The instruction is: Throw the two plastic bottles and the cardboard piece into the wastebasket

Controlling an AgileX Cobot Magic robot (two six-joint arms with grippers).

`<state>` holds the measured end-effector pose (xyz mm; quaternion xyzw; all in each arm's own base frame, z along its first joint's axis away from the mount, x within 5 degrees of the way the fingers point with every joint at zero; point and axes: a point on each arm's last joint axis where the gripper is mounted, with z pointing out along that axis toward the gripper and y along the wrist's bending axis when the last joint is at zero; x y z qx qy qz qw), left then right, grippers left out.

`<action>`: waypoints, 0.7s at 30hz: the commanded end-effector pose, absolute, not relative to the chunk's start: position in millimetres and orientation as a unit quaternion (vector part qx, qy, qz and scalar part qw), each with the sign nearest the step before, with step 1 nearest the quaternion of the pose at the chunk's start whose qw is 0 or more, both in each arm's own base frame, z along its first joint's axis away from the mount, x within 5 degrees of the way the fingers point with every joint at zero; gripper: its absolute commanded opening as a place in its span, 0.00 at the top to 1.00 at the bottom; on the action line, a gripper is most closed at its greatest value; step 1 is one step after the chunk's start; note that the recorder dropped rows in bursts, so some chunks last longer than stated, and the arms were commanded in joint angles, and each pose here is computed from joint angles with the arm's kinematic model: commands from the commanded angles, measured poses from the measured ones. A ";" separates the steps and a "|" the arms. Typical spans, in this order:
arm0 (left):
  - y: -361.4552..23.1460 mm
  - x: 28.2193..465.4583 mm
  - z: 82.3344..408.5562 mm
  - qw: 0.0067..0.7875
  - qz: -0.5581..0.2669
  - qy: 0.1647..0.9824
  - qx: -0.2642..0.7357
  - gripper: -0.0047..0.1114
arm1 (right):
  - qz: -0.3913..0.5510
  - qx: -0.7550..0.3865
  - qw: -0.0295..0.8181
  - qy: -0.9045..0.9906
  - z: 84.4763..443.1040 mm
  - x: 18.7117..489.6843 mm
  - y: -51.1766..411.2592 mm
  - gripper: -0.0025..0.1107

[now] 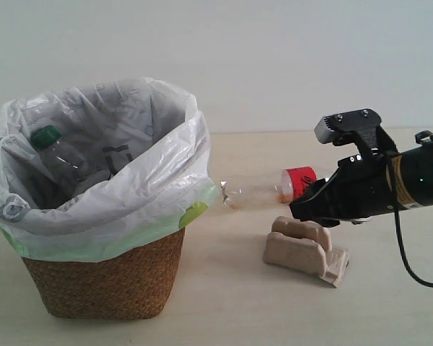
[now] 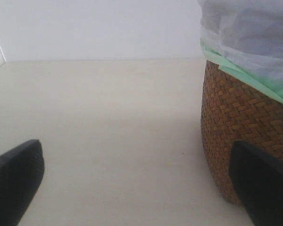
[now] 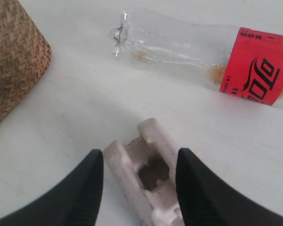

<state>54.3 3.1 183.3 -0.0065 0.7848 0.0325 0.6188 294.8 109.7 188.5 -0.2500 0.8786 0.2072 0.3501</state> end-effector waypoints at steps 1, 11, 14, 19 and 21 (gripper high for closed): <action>2.7 54.2 185.4 0.625 0.027 0.780 -0.008 0.03 | 0.217 -0.244 0.348 0.879 189.8 293.2 110.9 0.61; 2.7 54.2 185.4 0.625 0.027 0.780 -0.008 0.03 | 0.235 -0.221 0.338 0.884 190.1 292.2 112.1 0.61; 2.7 54.2 185.4 0.625 0.027 0.780 -0.008 0.03 | 0.246 -0.209 0.331 0.887 189.8 291.0 112.9 0.61; 2.7 54.2 185.4 0.625 0.027 0.780 -0.008 0.03 | 0.260 -0.198 0.323 0.888 190.2 289.8 114.3 0.61; 2.7 54.2 185.4 0.625 0.027 0.780 -0.008 0.03 | 0.275 -0.201 0.331 0.880 192.5 289.9 116.8 0.61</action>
